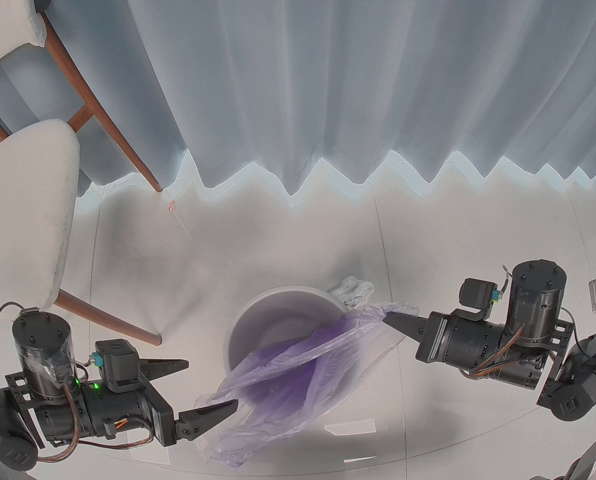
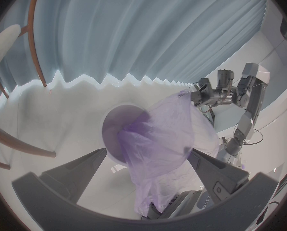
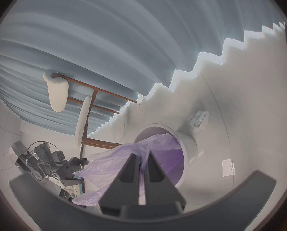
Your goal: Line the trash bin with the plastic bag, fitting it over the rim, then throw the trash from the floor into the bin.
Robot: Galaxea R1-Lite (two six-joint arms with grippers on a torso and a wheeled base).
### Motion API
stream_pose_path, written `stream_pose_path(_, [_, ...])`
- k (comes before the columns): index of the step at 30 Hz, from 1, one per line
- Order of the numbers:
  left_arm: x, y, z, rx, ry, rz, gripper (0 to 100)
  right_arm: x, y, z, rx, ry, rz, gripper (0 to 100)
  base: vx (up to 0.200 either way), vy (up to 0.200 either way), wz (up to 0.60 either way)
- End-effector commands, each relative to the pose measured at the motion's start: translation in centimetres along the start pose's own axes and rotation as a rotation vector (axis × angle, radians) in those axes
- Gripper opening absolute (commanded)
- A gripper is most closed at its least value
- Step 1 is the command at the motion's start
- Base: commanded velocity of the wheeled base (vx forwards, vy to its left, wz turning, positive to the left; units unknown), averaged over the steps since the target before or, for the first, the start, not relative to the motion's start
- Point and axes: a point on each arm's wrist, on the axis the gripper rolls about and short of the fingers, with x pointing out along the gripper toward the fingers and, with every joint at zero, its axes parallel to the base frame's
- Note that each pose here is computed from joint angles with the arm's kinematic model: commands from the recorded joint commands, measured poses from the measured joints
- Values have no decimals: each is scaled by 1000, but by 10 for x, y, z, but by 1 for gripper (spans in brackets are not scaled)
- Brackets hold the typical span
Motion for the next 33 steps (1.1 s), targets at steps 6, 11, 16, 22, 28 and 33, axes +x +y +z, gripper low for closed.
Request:
stream_pose_path(6, [22, 11, -17, -41, 131, 46, 100, -3, 3, 3, -18, -17, 11, 0, 0, 0, 0])
stream_pose_path(11, [29, 14, -22, -48, 150, 51, 100, -5, 5, 5, -18, -36, 24, 0, 0, 0, 0])
stream_pose_path(16, [33, 15, -23, -55, 163, 53, 100, -5, 3, 3, -17, -29, 19, 0, 0, 0, 0])
stream_pose_path(22, [38, 17, -24, -61, 169, 55, 0, -4, 3, 2, -19, -23, 19, 0, 0, 0, 0])
stream_pose_path(28, [45, 16, -7, -155, 90, 62, 0, 10, -3, -6, -15, -9, 14, 0, 0, 0, 0])
stream_pose_path(33, [56, 17, 18, -283, -17, 135, 0, 32, -13, -12, -21, -100, 71, 0, 0, 0, 0])
